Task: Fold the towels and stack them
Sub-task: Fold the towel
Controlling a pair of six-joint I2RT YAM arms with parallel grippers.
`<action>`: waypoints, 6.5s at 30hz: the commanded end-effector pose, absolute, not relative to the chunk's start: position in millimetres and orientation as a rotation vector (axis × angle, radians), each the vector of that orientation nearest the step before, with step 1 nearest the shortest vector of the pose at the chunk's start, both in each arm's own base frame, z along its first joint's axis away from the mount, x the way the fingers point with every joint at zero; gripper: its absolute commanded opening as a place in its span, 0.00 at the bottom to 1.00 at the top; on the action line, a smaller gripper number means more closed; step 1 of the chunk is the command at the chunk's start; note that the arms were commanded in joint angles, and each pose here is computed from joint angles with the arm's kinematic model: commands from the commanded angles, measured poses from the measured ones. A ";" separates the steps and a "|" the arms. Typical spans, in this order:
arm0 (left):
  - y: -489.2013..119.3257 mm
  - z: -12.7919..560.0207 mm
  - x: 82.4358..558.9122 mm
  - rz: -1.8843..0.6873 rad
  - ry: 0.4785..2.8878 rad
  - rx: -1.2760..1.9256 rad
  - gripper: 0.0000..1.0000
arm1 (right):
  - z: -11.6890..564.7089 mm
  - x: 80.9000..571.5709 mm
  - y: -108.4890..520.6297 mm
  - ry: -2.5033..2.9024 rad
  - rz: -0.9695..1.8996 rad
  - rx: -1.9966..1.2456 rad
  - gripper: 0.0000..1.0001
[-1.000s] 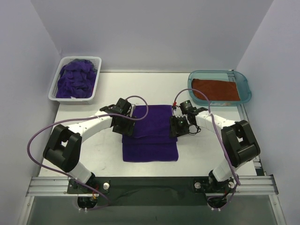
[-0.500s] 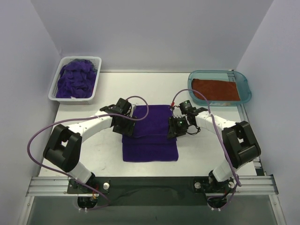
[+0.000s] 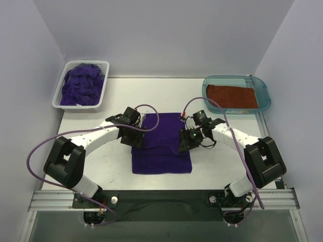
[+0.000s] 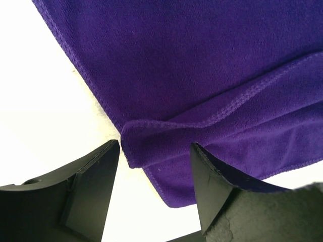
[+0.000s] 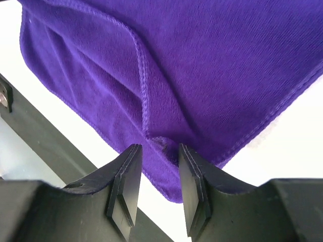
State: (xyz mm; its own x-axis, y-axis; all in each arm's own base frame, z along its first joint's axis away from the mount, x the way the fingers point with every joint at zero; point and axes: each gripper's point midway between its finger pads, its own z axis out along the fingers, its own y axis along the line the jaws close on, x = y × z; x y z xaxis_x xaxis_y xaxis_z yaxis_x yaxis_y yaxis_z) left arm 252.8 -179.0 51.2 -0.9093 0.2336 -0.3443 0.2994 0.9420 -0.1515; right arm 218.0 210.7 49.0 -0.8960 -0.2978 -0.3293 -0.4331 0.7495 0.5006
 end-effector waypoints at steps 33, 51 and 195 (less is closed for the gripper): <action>-180.3 89.7 263.7 -0.355 2.568 -0.696 0.61 | 33.9 182.0 193.1 2.854 0.773 -0.432 0.35; -187.7 59.5 268.8 -0.196 2.672 -0.884 0.55 | 23.9 178.1 194.3 2.825 0.784 -0.454 0.35; -177.0 80.4 273.9 -0.447 2.660 0.060 0.56 | 59.0 203.3 185.0 2.418 -0.141 -1.129 0.00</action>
State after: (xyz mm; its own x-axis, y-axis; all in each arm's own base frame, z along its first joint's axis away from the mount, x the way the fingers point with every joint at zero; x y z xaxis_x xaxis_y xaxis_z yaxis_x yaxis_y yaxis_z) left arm 245.1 -176.4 52.7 -0.9474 0.0422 -0.3173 0.1408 0.9452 -0.2947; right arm 202.5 191.9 50.1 -0.5561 -0.7543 -0.3489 -0.7177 0.6476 -0.2560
